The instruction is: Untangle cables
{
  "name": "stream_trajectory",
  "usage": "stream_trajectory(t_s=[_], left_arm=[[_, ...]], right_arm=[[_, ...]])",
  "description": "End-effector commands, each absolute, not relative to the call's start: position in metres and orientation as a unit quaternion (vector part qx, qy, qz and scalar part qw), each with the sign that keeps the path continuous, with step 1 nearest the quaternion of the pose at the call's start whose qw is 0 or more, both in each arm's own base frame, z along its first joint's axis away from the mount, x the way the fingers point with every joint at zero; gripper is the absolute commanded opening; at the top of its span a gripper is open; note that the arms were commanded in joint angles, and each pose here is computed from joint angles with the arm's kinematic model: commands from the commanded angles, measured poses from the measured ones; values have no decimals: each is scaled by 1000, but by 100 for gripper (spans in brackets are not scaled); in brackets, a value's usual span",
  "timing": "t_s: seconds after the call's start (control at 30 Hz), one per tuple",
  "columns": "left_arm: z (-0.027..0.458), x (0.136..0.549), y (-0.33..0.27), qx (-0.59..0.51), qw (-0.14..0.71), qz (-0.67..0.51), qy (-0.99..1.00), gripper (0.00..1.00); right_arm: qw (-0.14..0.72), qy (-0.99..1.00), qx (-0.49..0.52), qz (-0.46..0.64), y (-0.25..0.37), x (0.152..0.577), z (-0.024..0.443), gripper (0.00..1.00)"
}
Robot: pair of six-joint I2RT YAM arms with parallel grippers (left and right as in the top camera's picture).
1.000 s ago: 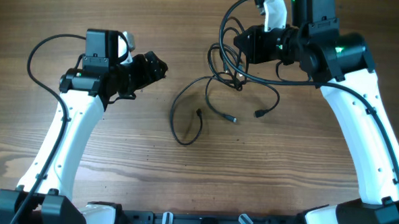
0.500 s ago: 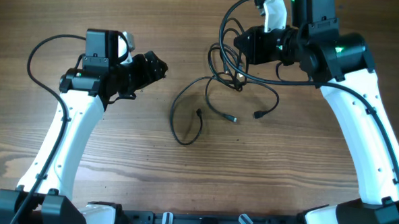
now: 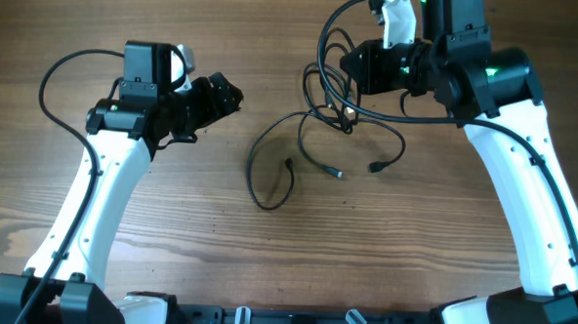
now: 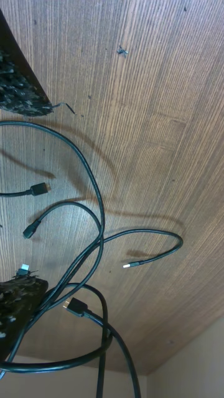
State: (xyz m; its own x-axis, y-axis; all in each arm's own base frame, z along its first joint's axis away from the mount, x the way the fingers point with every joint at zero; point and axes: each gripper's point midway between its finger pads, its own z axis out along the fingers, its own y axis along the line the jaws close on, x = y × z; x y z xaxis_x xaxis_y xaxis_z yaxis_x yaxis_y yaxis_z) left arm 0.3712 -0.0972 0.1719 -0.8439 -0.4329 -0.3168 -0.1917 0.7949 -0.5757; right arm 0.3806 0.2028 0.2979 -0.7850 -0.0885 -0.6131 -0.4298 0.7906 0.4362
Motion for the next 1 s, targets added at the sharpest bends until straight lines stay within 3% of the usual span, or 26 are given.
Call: stream_trajectory(t_s=[0.0, 0.97], left_arm=[[169, 372, -100, -170, 216, -276, 921, 85], [170, 373, -100, -178, 216, -279, 919, 85]], right_arm=[[301, 901, -149, 275, 201, 385, 296, 7], [294, 904, -148, 274, 200, 383, 293, 7]])
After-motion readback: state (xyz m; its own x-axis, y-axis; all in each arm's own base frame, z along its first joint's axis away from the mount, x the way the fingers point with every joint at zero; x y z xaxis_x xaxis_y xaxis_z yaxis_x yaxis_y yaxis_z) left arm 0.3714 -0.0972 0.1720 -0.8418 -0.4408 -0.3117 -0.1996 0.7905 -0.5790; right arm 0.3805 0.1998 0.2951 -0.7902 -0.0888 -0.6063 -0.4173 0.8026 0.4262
